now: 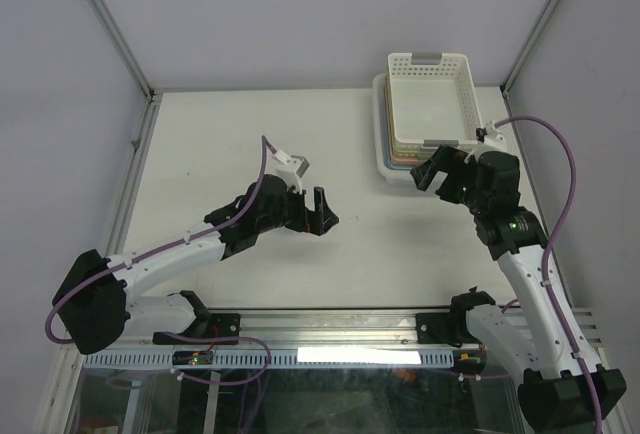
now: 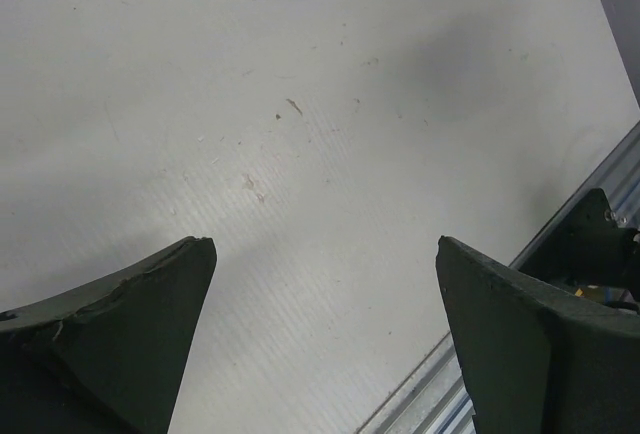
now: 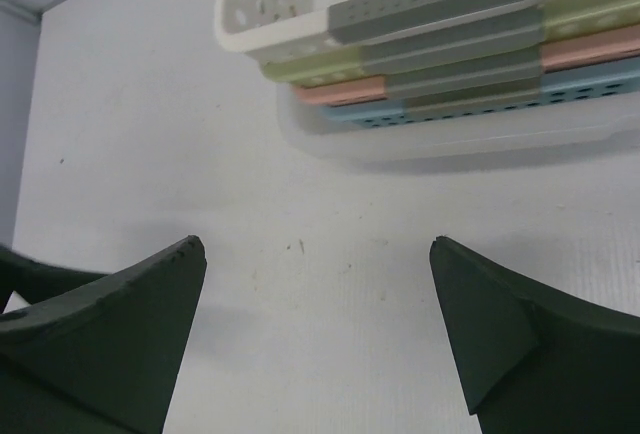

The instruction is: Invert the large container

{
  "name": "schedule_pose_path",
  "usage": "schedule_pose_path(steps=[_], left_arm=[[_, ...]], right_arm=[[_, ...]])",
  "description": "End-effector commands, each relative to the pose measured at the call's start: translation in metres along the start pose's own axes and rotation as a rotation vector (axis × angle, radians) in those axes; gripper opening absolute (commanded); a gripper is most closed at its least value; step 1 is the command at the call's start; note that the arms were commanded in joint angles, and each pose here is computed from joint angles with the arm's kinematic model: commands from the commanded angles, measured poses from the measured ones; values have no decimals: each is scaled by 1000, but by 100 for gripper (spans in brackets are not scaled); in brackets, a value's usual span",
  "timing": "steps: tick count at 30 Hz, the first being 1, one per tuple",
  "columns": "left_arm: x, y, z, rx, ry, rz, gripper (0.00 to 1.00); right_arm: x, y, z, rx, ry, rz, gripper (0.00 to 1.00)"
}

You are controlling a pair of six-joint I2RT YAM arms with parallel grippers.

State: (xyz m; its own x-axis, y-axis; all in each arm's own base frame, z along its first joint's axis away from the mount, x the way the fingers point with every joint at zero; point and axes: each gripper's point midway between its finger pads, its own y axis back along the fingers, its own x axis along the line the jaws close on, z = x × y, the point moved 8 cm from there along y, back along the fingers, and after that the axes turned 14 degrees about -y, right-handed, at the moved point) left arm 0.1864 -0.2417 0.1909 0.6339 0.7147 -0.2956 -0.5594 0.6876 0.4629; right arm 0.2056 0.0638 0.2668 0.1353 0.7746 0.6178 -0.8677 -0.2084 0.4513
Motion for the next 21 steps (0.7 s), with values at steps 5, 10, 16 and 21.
schedule_pose_path(steps=[5, 10, 16, 21], left_arm=[[0, 5, 26, -165, -19, 29, 99], [7, 12, 32, -192, -20, 106, 99], [11, 22, 27, -132, 12, 167, 99], [10, 32, 23, -150, 31, 148, 99]], right_arm=[[66, 24, 27, -10, 141, 399, 99], [103, -13, 52, 52, 148, 225, 99], [123, -70, 75, -11, 202, 13, 99], [121, -114, 85, -71, 204, -134, 98]])
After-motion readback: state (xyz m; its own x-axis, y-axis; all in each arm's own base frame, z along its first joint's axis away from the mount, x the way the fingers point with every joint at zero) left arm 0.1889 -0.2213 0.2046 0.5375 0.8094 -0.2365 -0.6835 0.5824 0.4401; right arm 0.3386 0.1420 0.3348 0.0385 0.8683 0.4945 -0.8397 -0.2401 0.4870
